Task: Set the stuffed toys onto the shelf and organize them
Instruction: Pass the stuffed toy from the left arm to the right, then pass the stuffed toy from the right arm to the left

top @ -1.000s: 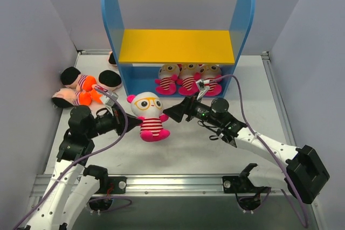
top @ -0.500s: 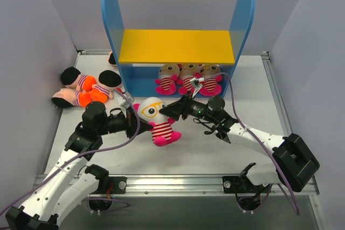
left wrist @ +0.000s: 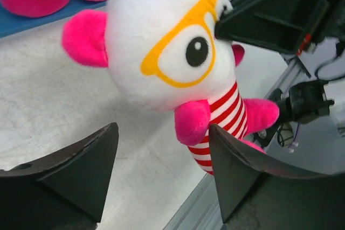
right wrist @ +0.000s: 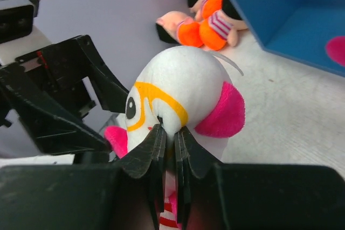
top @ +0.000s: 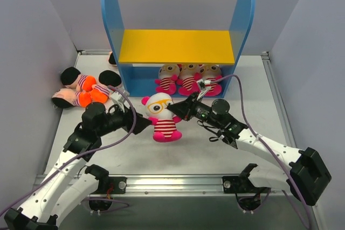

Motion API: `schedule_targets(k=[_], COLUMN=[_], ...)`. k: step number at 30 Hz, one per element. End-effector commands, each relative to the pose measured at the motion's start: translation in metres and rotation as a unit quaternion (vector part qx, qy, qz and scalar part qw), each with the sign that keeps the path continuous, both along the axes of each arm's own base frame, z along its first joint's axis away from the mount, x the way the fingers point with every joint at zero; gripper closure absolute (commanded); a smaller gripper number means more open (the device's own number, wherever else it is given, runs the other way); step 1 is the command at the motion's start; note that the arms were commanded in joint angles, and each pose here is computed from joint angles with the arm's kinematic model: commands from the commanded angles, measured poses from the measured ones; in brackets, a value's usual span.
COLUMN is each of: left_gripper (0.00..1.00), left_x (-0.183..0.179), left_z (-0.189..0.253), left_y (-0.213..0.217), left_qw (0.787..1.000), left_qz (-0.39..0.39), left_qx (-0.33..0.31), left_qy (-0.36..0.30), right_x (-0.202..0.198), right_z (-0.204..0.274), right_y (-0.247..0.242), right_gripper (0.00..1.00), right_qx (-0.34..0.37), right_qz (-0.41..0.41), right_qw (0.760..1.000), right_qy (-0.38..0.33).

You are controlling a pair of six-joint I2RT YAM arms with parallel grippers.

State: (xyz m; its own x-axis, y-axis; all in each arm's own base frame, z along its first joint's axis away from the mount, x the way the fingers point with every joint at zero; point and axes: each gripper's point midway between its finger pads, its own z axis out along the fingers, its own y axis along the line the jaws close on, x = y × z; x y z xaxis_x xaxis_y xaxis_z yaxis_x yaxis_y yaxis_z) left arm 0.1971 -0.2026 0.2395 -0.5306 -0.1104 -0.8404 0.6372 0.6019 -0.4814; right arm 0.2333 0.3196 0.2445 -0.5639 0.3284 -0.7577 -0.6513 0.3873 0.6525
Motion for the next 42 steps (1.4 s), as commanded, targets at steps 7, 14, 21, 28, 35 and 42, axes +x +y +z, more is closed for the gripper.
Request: schedule_targets(k=[7,14,21,28,35,42], left_gripper=[0.14,0.13,0.13,0.16,0.21,0.4], left_x=[0.007,-0.002,0.005,0.012,0.011,0.008], left_z=[0.024,0.007,-0.022,-0.033,-0.036,-0.05], left_y=[0.014,0.002,-0.014,-0.042,-0.065,-0.079], left_qw=[0.988,0.983,0.981,0.983,0.986,0.985], left_qz=[0.13,0.149,0.169,0.158,0.149,0.143], left_qx=[-0.047,-0.043,0.017,0.041,0.031,0.046], left_qy=[0.07,0.101,0.092,0.08,0.074,0.08], right_x=[0.029,0.036,0.04,0.039,0.038,0.038], right_z=[-0.001,-0.018,-0.021,-0.022,-0.025,-0.027], right_y=[-0.039,-0.058,-0.058,-0.056,-0.054,-0.054], right_gripper=[1.0,1.0,1.0,1.0,1.0,1.0], right_qx=[-0.044,-0.058,-0.062,-0.063,-0.062,-0.059], right_qz=[-0.212,-0.291,-0.308,-0.309,-0.309,-0.311], right_qw=[0.976,0.955,0.949,0.949,0.949,0.949], right_qy=[-0.021,0.0,0.008,0.01,0.015,0.018])
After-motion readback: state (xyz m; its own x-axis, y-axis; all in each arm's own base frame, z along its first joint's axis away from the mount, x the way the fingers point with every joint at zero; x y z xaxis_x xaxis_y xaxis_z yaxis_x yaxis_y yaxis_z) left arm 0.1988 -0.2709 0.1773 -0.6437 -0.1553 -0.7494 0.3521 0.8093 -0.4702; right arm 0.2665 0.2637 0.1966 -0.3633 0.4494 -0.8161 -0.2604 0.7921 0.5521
